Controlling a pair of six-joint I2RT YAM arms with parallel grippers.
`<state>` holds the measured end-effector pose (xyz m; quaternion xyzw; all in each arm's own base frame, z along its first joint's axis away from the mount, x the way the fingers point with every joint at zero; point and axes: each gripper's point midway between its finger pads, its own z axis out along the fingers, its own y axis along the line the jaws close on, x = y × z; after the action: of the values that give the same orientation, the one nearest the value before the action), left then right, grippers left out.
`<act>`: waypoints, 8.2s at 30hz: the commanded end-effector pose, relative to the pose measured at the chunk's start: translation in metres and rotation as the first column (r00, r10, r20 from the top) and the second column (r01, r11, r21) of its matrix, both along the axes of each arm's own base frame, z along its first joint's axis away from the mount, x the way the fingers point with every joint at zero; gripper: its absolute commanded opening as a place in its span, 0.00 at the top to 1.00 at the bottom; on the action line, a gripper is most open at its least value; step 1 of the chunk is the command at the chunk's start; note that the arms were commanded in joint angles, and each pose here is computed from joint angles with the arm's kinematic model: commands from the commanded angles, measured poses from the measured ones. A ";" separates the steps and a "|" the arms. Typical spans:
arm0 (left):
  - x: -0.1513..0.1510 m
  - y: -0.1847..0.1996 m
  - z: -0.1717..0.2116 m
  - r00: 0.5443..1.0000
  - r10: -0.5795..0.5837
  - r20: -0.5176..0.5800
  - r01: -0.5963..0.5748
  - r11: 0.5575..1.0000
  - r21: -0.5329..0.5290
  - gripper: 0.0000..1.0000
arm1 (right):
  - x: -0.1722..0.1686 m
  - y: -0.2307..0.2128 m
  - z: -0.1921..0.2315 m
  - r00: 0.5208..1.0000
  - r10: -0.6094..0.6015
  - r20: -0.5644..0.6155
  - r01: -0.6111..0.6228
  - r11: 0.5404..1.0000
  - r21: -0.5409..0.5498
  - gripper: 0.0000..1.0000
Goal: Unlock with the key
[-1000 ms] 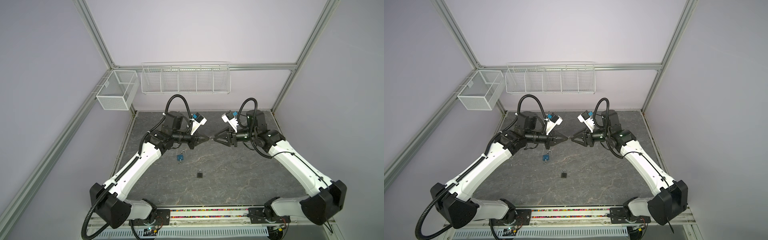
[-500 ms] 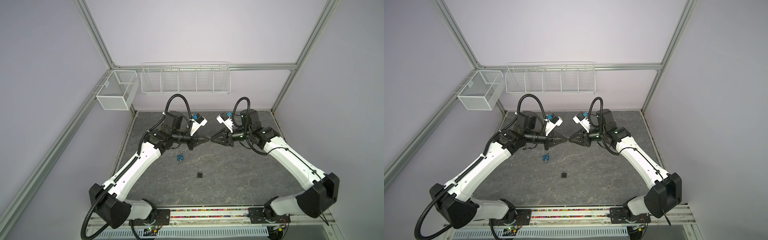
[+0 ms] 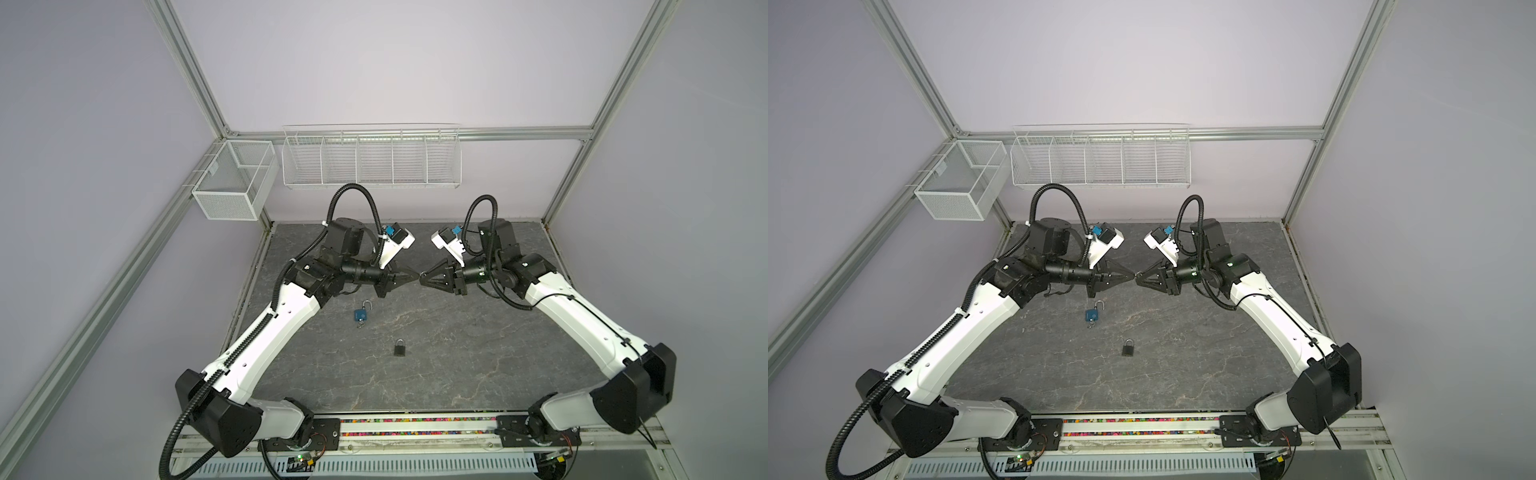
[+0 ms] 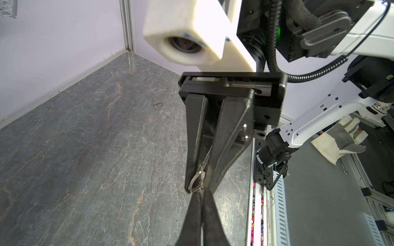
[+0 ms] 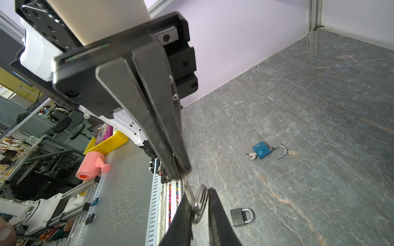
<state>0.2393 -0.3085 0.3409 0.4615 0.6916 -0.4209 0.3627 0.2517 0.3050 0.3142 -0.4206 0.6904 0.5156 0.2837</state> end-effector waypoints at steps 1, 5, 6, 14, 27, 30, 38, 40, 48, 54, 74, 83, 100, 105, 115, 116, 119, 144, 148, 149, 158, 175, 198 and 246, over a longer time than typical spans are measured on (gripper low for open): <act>-0.005 0.001 0.010 0.999 -0.025 0.036 0.025 1.000 -0.002 1.00 | -0.011 -0.002 0.019 0.997 0.040 0.068 -0.042 0.999 0.035 0.81; -0.003 0.001 0.007 0.999 -0.025 0.028 0.025 1.000 0.010 1.00 | -0.013 -0.004 0.024 0.996 0.035 0.088 -0.038 0.999 0.038 0.81; -0.003 0.001 0.007 0.999 -0.026 0.029 0.025 1.000 0.011 1.00 | -0.013 -0.004 0.025 0.995 0.033 0.093 -0.037 0.999 0.039 0.81; -0.006 0.000 0.008 0.999 -0.040 0.024 0.039 0.999 0.006 1.00 | -0.009 -0.001 0.022 0.996 0.040 0.085 -0.043 0.998 0.039 0.85; -0.002 -0.001 0.009 0.999 -0.034 0.021 0.034 0.999 0.017 1.00 | -0.009 -0.001 0.020 0.996 0.047 0.080 -0.050 0.998 0.034 0.93; -0.001 -0.002 0.010 0.999 -0.029 0.021 0.029 0.999 0.016 1.00 | -0.009 -0.001 0.020 0.996 0.040 0.078 -0.043 0.998 0.040 0.93; 0.008 0.003 0.017 0.998 0.043 0.040 -0.044 0.999 0.009 0.75 | -0.007 -0.001 0.022 0.998 -0.009 0.058 0.005 0.997 0.075 0.93; 0.013 0.005 0.020 0.996 0.081 0.043 -0.081 0.997 -0.006 0.62 | -0.005 -0.003 0.020 0.998 -0.036 0.054 0.033 0.997 0.071 0.93; 0.038 0.027 0.043 0.948 0.313 -0.062 -0.319 0.931 -0.180 0.46 | 0.008 -0.012 0.020 0.979 -0.192 0.073 0.187 0.980 0.074 0.93; 0.037 0.038 0.062 0.898 0.382 -0.217 -0.436 0.837 -0.330 0.45 | 0.017 -0.013 0.021 0.962 -0.268 0.058 0.261 0.960 0.100 0.93; 0.031 0.016 0.039 0.892 0.272 -0.360 -0.432 0.746 -0.507 0.57 | 0.015 0.021 0.032 0.893 -0.363 -0.267 0.431 0.860 0.273 0.93; 0.034 0.016 0.033 0.876 0.301 -0.377 -0.466 0.729 -0.501 0.66 | 0.010 0.020 0.048 0.895 -0.352 -0.274 0.433 0.832 0.347 0.93; 0.035 0.018 0.042 0.878 0.307 -0.367 -0.470 0.699 -0.539 0.61 | 0.005 0.027 0.048 0.899 -0.340 -0.276 0.421 0.846 0.328 0.93; 0.035 0.014 0.040 0.884 0.299 -0.360 -0.458 0.711 -0.534 0.68 | 0.008 0.030 0.048 0.898 -0.337 -0.284 0.422 0.842 0.336 0.93; 0.035 0.013 0.037 0.883 0.295 -0.365 -0.458 0.713 -0.531 0.83 | 0.013 0.031 0.047 0.887 -0.341 -0.311 0.438 0.835 0.334 0.93; 0.035 0.013 0.038 0.883 0.294 -0.365 -0.457 0.712 -0.532 0.85 | 0.013 0.031 0.045 0.885 -0.344 -0.314 0.442 0.834 0.330 0.93; 0.034 0.014 0.039 0.883 0.298 -0.362 -0.459 0.710 -0.534 0.89 | 0.014 0.031 0.043 0.880 -0.352 -0.318 0.450 0.831 0.326 0.93; 0.017 0.009 0.032 0.965 0.186 -0.184 -0.239 0.911 -0.335 1.00 | -0.005 0.001 0.048 0.940 -0.327 -0.094 0.340 0.898 0.280 0.48; 0.016 0.004 0.031 0.971 0.157 -0.179 -0.207 0.928 -0.311 1.00 | -0.016 0.008 0.059 0.977 -0.209 -0.051 0.215 0.931 0.296 0.49; 0.016 0.004 0.031 0.972 0.154 -0.178 -0.204 0.928 -0.310 1.00 | -0.016 0.009 0.059 0.978 -0.201 -0.045 0.206 0.935 0.289 0.51; 0.016 -0.001 0.036 0.980 0.121 -0.157 -0.165 0.938 -0.306 1.00 | -0.009 0.014 0.044 0.981 -0.182 -0.070 0.193 0.956 0.222 0.61; 0.011 -0.005 0.053 0.992 0.070 -0.102 -0.100 0.940 -0.325 1.00 | -0.007 0.013 0.049 0.987 -0.136 -0.092 0.155 0.953 0.260 0.65; 0.010 -0.008 0.053 0.995 0.041 -0.088 -0.068 0.944 -0.322 1.00 | -0.003 0.019 0.044 0.989 -0.099 -0.107 0.125 0.954 0.273 0.91; -0.046 0.032 -0.290 0.473 0.865 -0.169 -0.530 0.432 0.729 0.40 | -0.011 -0.066 -0.189 0.633 -0.662 -0.402 0.527 0.749 -0.403 0.93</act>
<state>0.1934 -0.2833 0.0569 0.0896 0.9799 -0.1137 0.1374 0.2381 0.2397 0.1250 -0.0403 0.8946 0.4046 0.1852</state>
